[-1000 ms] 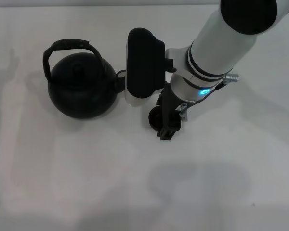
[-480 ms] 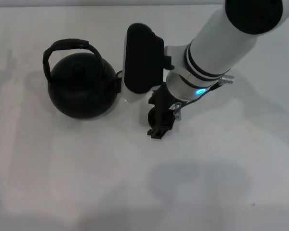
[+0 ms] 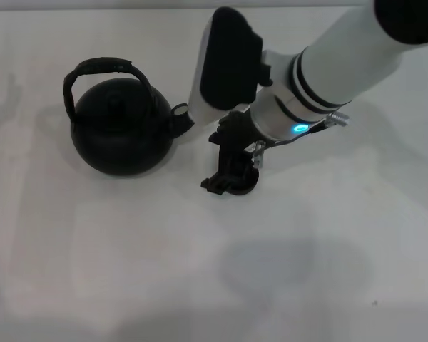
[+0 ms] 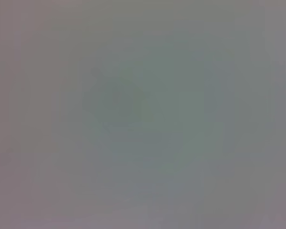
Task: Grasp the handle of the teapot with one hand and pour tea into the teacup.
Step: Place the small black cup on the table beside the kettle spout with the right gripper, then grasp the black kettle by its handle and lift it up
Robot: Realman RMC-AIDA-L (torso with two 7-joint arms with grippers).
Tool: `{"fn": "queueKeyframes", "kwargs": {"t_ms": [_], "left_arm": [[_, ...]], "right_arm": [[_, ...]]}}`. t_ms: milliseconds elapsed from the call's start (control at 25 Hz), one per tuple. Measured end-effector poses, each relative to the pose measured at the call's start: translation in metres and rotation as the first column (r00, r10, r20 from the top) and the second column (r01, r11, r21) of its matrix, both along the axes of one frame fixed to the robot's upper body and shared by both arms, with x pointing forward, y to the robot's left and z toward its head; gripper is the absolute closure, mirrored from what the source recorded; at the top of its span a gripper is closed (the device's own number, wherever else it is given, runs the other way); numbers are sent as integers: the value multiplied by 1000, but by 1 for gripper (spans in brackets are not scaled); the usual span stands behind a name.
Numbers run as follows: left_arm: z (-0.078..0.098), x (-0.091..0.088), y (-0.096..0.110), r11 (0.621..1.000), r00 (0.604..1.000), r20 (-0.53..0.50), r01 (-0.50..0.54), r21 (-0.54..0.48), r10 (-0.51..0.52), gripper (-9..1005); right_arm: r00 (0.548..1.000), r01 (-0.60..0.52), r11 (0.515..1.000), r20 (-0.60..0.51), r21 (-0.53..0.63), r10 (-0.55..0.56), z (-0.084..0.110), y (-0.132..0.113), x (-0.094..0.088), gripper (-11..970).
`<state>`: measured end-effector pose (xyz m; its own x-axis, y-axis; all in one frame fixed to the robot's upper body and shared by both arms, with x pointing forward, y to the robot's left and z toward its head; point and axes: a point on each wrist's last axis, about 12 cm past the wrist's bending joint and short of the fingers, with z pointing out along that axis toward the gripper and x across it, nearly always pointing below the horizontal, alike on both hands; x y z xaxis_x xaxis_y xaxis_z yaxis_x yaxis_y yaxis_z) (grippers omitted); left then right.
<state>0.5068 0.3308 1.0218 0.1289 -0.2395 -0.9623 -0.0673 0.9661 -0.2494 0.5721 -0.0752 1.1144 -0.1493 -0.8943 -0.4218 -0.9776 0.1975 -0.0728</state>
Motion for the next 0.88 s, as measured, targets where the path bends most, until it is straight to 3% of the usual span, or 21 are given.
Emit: {"fn": "queueKeyframes", "kwargs": {"t_ms": [560,880], "left_arm": [[0,0,0,1000,1000,0,0,0,0,109],[0,0,-1,1000,1000,1,3,-3,-3,108]], "right_arm": [[984,176,963,-62,206,-167,6,-49,14,111],[974,225,939,-66,259,-216,6,-69,18,112]]}}
